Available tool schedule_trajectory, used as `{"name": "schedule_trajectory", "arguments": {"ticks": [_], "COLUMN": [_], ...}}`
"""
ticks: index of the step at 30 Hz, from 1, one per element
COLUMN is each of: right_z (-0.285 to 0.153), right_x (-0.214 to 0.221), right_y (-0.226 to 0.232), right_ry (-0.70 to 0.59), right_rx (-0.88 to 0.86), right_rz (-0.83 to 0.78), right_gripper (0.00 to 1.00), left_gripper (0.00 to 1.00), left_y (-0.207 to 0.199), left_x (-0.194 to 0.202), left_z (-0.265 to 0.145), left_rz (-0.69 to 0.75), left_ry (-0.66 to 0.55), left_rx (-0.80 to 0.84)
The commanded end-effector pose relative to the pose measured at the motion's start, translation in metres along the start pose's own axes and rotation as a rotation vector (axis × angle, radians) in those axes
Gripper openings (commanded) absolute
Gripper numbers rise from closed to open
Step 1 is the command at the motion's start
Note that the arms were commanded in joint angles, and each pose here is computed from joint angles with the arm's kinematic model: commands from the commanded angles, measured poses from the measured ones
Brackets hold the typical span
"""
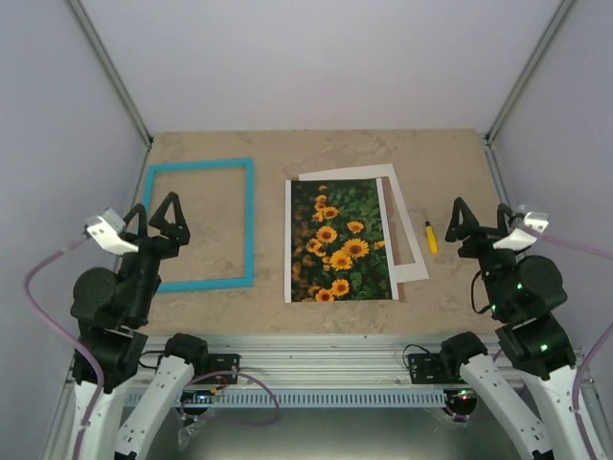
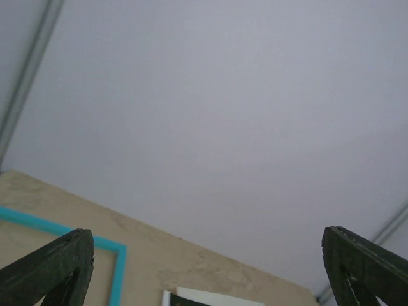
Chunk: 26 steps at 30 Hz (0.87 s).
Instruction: Take the photo out of the frame
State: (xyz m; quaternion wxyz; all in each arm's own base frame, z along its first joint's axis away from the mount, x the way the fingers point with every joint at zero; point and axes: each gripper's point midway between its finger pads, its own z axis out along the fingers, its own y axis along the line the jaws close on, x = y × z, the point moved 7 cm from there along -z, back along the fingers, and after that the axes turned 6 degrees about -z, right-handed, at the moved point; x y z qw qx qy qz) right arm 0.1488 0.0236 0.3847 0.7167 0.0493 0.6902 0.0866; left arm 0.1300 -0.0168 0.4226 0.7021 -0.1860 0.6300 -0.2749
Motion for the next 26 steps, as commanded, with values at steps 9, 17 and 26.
{"name": "schedule_trajectory", "arguments": {"ticks": [9, 17, 26], "right_z": [0.009, 0.018, 0.019], "right_x": [0.053, 0.06, 0.062], "right_y": [-0.011, -0.007, -0.006], "right_ry": [0.016, 0.055, 0.059], "right_rx": [0.045, 0.027, 0.023], "right_rz": [-0.033, -0.058, -0.06], "right_gripper": [0.98, 0.97, 0.98], "left_gripper": [0.99, 0.99, 0.99], "left_y": [0.05, 0.055, 0.058], "left_x": [0.056, 0.054, 0.054], "left_z": [0.015, 0.014, 0.014], "left_rz": [0.143, 0.145, 0.148], "left_ry": [0.118, 0.092, 0.086], "left_rx": [-0.193, -0.238, -0.258]}}
